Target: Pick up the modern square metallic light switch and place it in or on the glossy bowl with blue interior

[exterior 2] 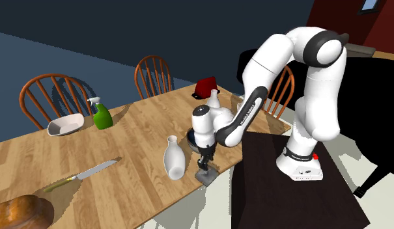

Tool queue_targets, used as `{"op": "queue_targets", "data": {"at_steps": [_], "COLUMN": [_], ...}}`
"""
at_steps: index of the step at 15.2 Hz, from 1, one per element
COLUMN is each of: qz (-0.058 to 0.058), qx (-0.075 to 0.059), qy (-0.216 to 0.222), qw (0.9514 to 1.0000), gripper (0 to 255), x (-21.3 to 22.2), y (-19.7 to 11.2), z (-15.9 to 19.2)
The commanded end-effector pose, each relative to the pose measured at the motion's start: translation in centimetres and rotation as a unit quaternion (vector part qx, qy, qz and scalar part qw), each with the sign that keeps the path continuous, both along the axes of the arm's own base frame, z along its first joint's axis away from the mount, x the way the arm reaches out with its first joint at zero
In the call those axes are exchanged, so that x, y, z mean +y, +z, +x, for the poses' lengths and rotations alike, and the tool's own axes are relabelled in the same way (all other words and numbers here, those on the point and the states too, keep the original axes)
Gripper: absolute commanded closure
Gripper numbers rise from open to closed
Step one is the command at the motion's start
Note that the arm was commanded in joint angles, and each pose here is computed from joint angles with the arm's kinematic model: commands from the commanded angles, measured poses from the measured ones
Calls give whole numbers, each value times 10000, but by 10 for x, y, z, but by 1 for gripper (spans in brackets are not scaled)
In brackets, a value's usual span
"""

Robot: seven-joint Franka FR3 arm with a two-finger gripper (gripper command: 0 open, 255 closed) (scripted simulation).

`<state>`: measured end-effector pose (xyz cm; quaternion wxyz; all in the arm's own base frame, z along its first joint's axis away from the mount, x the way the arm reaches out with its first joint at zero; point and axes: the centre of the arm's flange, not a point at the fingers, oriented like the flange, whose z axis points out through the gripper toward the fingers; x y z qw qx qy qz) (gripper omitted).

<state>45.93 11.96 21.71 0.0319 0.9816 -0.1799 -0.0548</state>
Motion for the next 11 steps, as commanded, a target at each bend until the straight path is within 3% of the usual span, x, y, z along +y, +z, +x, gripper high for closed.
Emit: {"op": "queue_targets", "data": {"at_steps": [1, 2, 3, 4, 5, 11], "qz": [-1340, -2087, -2820, -3535, -3700, -3700], "qx": [-83, -103, -122, -140, -144, -144], "qy": [-606, -860, -1108, -1349, -1405, -1405], "qw": [9891, 9741, 9529, 9255, 9182, 9182], "gripper": [0, 0, 0, 0, 0, 0], "x": [56, 89, 121, 150, 156, 134], "y": [-5, -15, -29, -47, -52, -75], "z": [1, 6, 13, 21, 23, 16]}}
